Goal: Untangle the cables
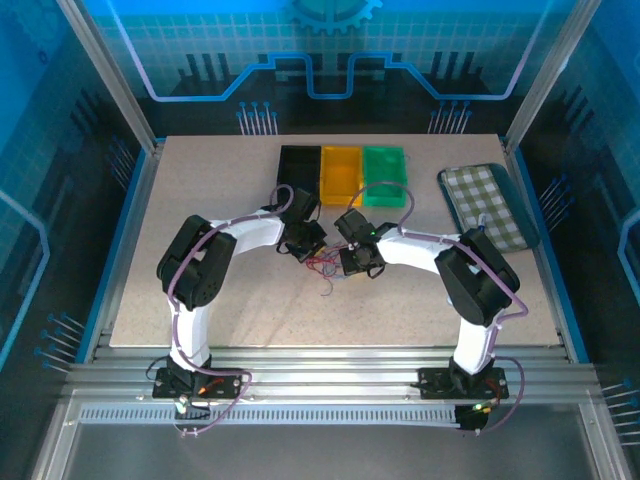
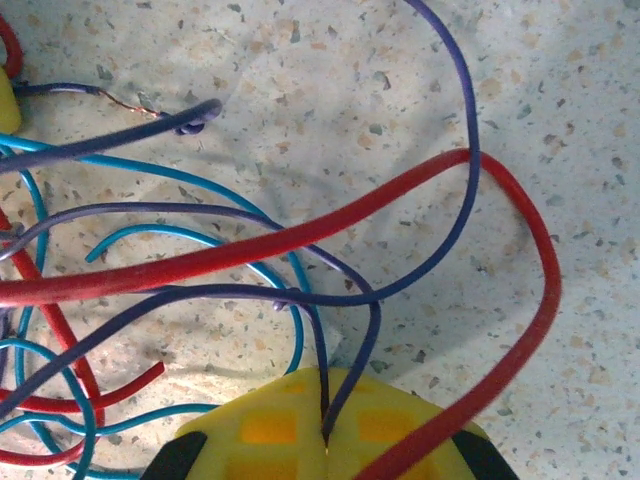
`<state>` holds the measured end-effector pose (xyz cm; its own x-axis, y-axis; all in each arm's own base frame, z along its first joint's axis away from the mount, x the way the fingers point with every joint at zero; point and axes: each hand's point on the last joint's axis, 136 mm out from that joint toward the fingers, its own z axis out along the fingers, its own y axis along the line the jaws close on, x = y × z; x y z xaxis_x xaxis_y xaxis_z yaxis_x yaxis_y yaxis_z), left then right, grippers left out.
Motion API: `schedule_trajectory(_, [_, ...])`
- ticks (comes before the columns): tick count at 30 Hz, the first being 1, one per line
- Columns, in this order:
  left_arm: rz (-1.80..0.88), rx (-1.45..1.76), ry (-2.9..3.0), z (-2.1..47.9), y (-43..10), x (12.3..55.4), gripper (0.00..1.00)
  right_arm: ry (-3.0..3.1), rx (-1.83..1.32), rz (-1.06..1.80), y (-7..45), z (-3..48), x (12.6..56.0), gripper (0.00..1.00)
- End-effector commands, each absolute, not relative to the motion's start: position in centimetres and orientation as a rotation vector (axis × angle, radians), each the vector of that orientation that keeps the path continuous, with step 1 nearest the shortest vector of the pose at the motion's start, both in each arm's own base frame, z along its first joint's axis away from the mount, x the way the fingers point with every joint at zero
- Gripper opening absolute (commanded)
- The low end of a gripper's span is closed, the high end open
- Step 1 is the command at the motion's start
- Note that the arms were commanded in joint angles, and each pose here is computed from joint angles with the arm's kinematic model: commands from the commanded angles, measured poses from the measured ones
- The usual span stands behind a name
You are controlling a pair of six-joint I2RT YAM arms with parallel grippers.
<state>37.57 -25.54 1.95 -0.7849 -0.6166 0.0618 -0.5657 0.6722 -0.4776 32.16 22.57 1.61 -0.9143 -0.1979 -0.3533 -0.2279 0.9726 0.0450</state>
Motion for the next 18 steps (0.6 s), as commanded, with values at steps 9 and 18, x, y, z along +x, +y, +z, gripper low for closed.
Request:
schedule_trajectory(9, [-0.607, -1.041, 2.816, 1.0, -23.7, 35.6, 0.0, 2.628, 0.175, -0.161, 8.3, 5.0, 32.0, 0.0])
schedule_trajectory(18, [-0.572, -1.057, 2.802, 0.9, -23.0, 35.6, 0.0, 2.569, 0.323, -0.117, 4.4, 7.2, 32.8, 0.0])
